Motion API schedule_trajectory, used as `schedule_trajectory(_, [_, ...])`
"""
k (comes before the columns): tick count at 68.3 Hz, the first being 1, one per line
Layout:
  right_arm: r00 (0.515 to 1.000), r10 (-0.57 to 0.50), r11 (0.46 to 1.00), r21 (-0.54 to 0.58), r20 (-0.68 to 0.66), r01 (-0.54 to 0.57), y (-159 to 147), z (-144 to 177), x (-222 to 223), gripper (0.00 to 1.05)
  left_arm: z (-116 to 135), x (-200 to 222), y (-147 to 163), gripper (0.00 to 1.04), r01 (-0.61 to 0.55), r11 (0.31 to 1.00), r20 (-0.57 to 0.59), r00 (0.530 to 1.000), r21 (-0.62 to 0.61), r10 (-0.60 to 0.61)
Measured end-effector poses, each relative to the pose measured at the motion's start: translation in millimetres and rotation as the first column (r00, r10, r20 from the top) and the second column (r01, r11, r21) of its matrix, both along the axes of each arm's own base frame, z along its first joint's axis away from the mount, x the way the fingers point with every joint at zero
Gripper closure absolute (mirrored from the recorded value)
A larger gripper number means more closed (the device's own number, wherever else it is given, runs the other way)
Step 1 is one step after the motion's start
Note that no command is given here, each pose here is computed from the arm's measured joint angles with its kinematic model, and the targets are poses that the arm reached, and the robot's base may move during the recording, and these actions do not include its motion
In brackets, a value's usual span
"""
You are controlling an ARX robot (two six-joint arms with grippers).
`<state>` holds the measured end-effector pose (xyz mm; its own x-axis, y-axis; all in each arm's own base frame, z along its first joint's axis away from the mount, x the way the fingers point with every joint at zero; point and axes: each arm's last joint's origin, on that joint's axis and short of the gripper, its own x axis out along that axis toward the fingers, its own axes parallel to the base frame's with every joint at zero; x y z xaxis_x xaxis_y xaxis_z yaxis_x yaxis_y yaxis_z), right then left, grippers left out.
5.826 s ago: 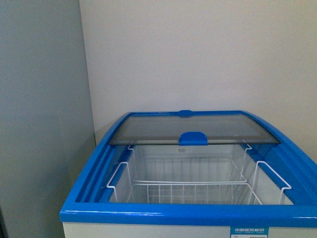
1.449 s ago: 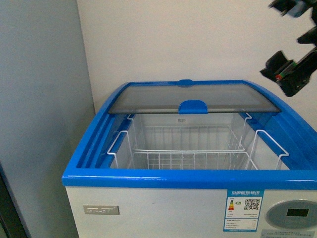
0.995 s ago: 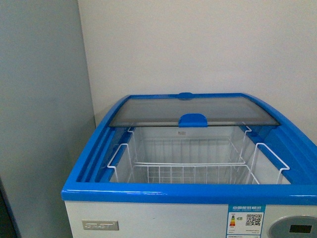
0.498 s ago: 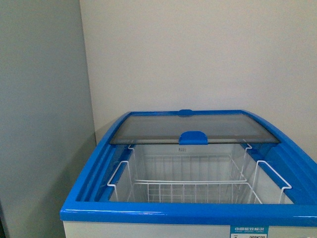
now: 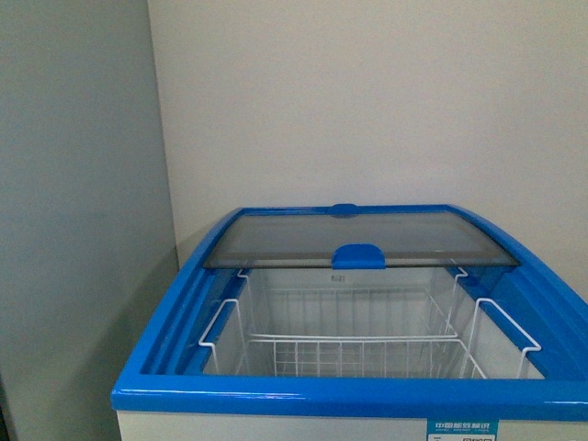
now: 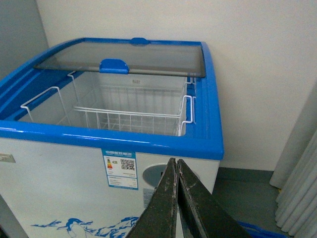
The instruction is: Put drink in fridge
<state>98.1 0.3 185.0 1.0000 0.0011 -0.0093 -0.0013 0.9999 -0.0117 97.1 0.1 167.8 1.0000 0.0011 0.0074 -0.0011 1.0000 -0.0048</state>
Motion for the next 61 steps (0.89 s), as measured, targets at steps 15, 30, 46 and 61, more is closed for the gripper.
schedule_trajectory(15, [1.000,0.000,1.000,0.000,0.005,0.000,0.0,-5.2,-0.3,1.02,-0.1,0.0,0.0,1.02,0.000,1.000,0.000,1.000,0.000,0.000])
schedule_trajectory(30, [1.000,0.002,1.000,0.000,0.012,-0.002,0.0,-11.9,-0.8,1.02,0.0,0.0,0.0,1.02,0.000,1.000,0.000,1.000,0.000,0.000])
schedule_trajectory(46, [0.999,0.001,1.000,0.000,0.035,-0.001,-0.1,-10.2,-2.3,0.96,0.0,0.0,0.0,0.96,0.000,1.000,0.000,1.000,0.000,0.000])
schedule_trajectory(61, [0.999,0.001,1.000,0.001,0.036,-0.001,-0.1,-10.2,-2.3,0.53,0.0,0.0,0.0,0.51,0.000,1.000,0.000,1.000,0.000,0.000])
